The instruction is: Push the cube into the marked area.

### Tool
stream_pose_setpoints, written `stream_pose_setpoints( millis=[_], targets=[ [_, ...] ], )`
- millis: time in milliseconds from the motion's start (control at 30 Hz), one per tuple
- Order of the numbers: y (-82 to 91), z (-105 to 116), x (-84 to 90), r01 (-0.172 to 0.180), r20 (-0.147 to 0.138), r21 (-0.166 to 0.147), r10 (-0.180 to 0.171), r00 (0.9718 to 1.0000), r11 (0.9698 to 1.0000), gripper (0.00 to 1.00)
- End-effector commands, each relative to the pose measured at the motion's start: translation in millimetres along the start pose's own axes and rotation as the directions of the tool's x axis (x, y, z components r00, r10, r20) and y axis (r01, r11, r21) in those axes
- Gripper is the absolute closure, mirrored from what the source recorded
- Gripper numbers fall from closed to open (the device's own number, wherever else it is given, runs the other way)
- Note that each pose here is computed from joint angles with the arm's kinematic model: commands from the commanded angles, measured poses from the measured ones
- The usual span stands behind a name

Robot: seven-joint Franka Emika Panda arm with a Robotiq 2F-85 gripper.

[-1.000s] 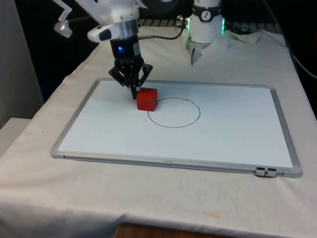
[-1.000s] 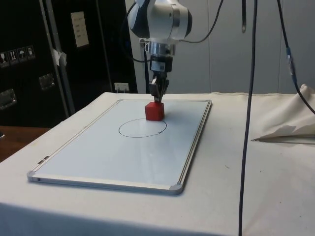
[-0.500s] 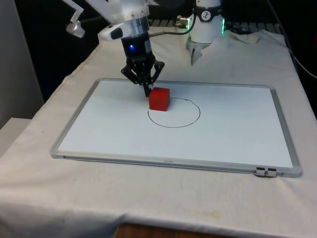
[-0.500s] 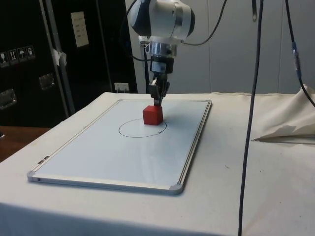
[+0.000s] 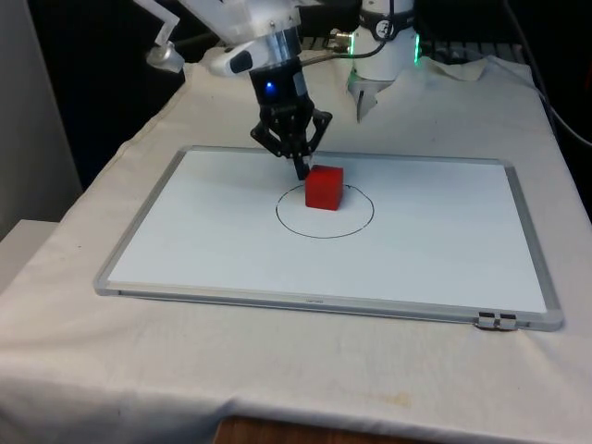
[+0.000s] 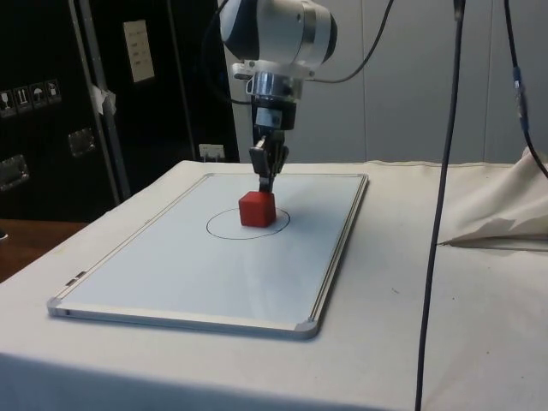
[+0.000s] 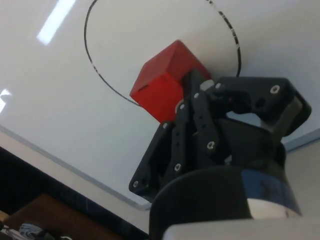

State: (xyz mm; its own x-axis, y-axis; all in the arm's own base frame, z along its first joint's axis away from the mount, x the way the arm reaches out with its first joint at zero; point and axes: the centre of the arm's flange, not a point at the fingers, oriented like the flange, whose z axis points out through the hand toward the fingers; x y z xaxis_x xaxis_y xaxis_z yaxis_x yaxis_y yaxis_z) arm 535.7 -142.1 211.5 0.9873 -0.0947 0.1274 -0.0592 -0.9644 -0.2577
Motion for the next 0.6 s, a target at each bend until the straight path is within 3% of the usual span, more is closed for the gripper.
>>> stream_pose_setpoints(
  millis=[0, 100, 133, 467, 567],
  targets=[
    [-5.5, -1, -0.7, -0.005, -0.013, -0.002, 0.005, 0.9999, 1.0, 1.0],
    [-10.9, 1, -2.7, -0.007, -0.012, 0.011, 0.007, 0.9999, 0.9999, 1.0],
    [-9.4, 2, -1.8, -0.001, 0.002, 0.013, 0.001, 1.0, 0.9999, 1.0],
    [-16.4, -15, 11.0, 0.017, -0.024, 0.015, -0.017, 0.9996, 0.9997, 1.0],
    [-17.6, -22, 12.7, 0.025, -0.017, 0.006, -0.025, 0.9995, 0.9997, 1.0]
  ],
)
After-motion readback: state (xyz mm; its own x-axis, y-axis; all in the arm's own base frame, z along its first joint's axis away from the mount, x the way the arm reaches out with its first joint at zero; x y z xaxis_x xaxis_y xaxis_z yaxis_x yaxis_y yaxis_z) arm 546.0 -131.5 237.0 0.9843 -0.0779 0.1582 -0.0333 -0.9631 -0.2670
